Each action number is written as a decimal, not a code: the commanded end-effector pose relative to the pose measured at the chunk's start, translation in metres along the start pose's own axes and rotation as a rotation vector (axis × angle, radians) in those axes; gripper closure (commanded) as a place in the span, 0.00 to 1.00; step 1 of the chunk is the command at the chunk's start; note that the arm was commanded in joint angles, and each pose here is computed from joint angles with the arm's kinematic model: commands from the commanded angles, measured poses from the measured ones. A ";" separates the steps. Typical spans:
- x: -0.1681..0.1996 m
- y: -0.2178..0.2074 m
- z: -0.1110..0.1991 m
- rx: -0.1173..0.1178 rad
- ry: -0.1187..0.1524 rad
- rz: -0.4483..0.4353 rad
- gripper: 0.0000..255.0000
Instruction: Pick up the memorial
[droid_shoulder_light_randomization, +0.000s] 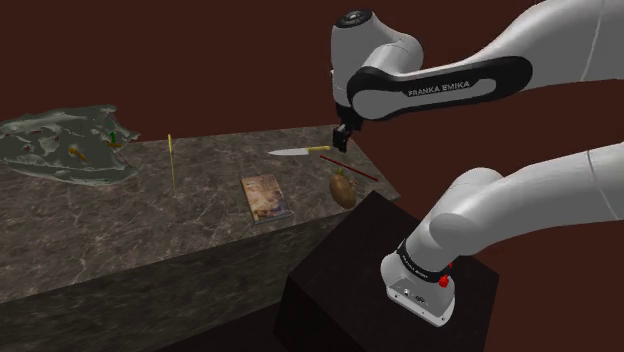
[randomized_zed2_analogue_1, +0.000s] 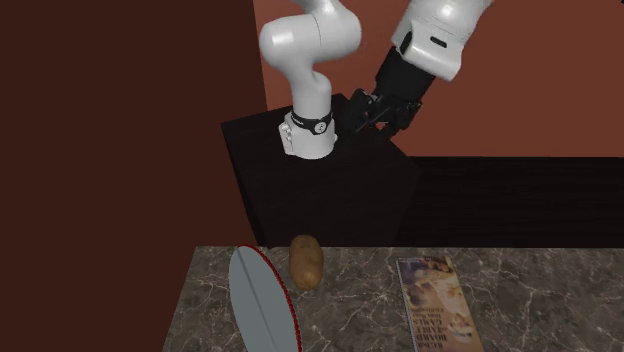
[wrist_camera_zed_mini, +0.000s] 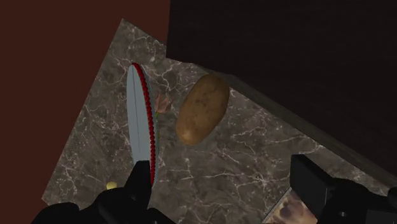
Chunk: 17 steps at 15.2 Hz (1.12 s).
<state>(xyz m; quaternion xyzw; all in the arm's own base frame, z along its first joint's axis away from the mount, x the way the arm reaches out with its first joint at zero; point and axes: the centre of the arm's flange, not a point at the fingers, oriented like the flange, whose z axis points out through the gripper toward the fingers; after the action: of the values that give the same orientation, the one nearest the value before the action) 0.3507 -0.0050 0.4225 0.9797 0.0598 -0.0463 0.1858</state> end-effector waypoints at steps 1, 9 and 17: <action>0.009 -0.001 0.025 -0.036 -0.002 -0.005 0.00; 0.041 0.003 0.125 -0.178 -0.023 -0.017 0.00; 0.071 0.021 0.225 -0.320 -0.043 -0.030 0.00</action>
<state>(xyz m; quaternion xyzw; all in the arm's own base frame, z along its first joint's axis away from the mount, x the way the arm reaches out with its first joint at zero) 0.4065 -0.0931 0.2223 0.9389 0.0746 -0.0604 0.3304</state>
